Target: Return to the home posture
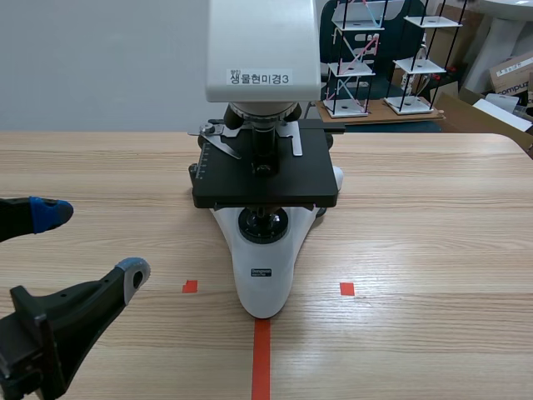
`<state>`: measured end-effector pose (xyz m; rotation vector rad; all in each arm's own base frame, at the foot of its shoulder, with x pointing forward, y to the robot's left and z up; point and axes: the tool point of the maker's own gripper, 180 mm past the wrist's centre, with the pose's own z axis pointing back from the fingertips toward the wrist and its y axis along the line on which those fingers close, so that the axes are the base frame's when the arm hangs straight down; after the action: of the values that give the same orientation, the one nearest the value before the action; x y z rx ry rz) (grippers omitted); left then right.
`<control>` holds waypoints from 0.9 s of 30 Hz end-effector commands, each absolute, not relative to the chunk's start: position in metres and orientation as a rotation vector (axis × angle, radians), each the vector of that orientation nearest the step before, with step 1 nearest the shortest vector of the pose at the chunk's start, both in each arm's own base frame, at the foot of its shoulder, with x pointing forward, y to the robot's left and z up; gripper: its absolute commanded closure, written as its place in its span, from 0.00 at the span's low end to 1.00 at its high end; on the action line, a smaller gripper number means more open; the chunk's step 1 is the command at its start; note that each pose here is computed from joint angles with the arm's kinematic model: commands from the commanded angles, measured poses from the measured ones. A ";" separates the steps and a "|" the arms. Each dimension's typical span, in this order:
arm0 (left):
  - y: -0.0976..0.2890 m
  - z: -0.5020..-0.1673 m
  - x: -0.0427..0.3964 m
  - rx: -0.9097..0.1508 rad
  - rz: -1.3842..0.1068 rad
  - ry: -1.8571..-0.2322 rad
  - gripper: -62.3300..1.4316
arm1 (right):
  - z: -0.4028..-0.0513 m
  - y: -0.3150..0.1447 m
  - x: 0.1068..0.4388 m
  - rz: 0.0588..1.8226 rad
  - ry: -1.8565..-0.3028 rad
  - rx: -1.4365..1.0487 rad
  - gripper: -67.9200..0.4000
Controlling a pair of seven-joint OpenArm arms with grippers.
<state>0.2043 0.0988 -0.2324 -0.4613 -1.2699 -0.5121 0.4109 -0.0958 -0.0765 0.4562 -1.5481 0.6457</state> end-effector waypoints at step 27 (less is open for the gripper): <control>0.097 -0.225 0.206 -0.473 -0.502 -1.299 0.00 | -0.182 -0.129 0.243 0.708 -1.493 0.525 0.18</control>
<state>0.2043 0.0988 -0.2324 -0.4613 -1.2699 -0.5121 0.2406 -0.1313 -0.1973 0.5130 -1.4358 0.7066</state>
